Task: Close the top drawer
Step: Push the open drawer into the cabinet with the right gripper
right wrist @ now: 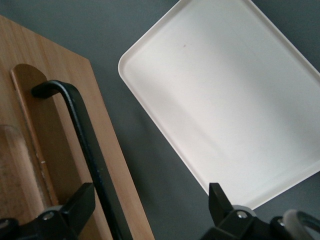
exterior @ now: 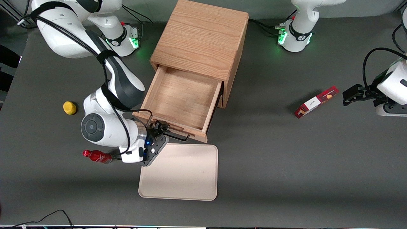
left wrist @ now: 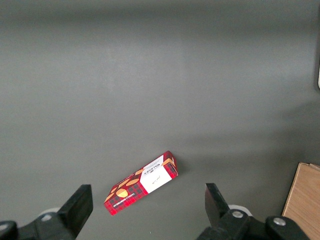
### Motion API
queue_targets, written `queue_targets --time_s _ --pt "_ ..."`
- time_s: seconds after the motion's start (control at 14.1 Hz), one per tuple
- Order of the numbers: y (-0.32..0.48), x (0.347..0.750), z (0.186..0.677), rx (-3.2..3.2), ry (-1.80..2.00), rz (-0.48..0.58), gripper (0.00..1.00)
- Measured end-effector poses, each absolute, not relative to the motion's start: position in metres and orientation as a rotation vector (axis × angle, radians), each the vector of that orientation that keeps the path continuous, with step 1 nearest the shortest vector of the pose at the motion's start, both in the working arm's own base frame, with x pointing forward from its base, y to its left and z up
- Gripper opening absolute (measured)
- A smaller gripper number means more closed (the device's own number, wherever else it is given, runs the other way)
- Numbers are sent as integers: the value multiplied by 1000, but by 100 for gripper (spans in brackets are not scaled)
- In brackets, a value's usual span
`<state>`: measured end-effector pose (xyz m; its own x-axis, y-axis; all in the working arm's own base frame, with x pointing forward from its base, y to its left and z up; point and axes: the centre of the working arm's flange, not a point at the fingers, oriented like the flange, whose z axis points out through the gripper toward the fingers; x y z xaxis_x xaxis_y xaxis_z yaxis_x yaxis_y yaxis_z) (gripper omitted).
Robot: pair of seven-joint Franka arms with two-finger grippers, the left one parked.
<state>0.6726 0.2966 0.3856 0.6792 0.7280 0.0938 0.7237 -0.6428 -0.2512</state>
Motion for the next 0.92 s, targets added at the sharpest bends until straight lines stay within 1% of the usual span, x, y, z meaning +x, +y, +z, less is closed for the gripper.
queue_targets --time_s 0.28,0.78,0.92 --pt "308 652 372 -2623 -1193 41 100" --pt "334 615 377 -2603 -1244 88 100" --pt "343 605 380 -2600 -1247 84 100"
